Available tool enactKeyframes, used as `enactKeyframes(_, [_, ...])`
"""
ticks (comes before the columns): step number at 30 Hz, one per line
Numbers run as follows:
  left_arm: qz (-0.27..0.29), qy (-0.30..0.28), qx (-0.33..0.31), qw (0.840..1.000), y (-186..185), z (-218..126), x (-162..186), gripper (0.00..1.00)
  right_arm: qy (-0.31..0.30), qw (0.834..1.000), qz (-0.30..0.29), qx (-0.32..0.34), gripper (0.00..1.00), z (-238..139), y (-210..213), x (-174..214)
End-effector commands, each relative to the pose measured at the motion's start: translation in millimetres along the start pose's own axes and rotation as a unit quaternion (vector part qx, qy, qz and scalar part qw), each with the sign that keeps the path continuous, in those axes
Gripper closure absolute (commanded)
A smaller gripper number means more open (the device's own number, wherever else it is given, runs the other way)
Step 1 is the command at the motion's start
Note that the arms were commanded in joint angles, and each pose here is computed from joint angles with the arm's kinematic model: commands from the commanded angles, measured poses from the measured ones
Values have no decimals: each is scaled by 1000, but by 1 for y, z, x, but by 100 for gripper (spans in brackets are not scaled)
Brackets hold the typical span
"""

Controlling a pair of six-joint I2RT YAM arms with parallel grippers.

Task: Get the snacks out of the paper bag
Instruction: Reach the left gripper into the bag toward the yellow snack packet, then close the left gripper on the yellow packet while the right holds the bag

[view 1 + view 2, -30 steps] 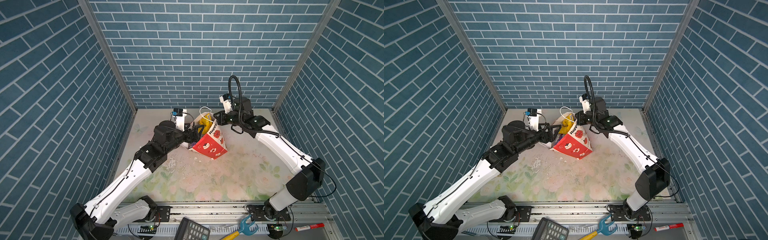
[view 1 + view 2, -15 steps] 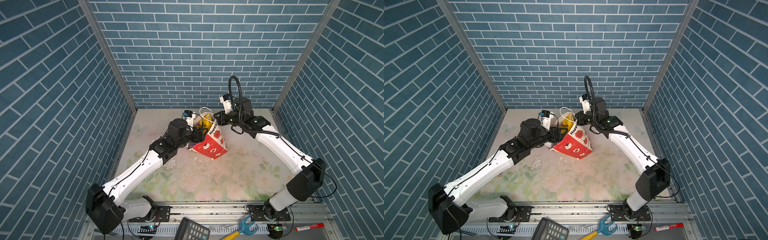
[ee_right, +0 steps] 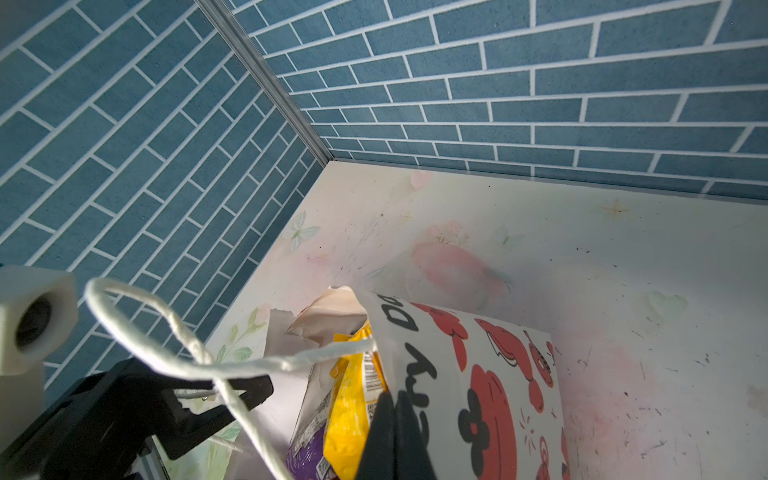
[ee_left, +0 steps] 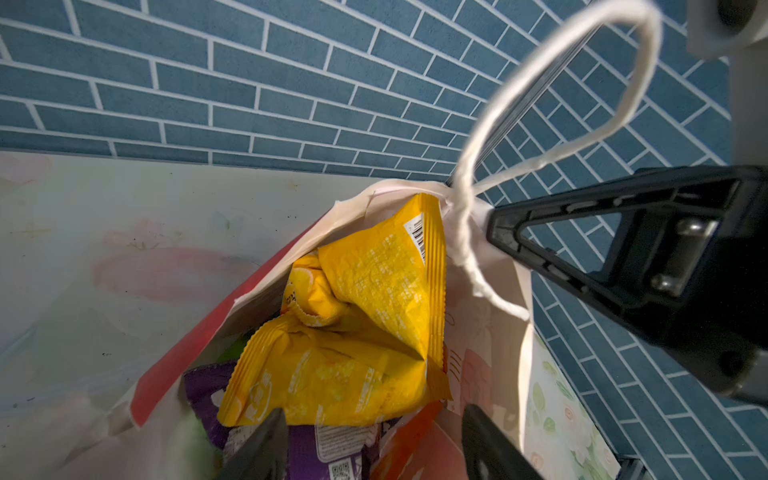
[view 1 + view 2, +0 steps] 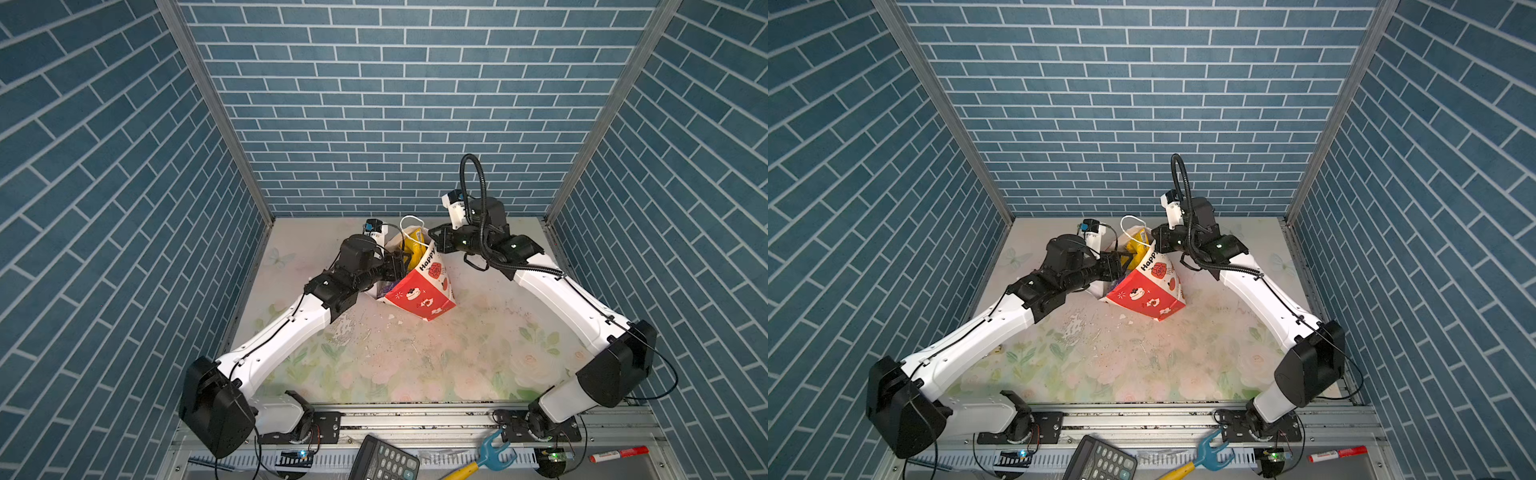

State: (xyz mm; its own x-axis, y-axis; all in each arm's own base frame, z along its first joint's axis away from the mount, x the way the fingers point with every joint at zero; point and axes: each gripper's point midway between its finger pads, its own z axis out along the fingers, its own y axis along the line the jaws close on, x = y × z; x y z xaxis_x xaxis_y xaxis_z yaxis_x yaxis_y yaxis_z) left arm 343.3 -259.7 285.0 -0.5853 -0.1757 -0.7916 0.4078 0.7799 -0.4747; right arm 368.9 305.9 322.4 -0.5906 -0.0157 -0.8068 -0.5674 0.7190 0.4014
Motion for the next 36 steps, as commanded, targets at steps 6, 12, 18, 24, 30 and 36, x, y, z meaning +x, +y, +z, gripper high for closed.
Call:
enactKeyframes(6, [-6,-8,40,999,-14,18,-13,36,-67,997,0,-44,100,-26,28,-35])
enactKeyframes(12, [5,-18,7,1000,0,30,-15,43,-67,997,4,-41,100,-27,27,-34])
enactKeyframes(18, [6,-14,-13,1000,10,42,-16,45,-67,997,6,-40,100,-27,26,-33])
enactKeyframes(24, [-16,-8,36,999,-5,56,-14,45,-66,997,9,-45,100,-25,27,-32])
enactKeyframes(30, [-21,7,25,999,0,72,-10,56,-68,997,9,-47,100,-24,28,-33])
enactKeyframes(36, [-17,3,12,1000,4,71,-13,91,-70,997,6,-41,100,-25,25,-32])
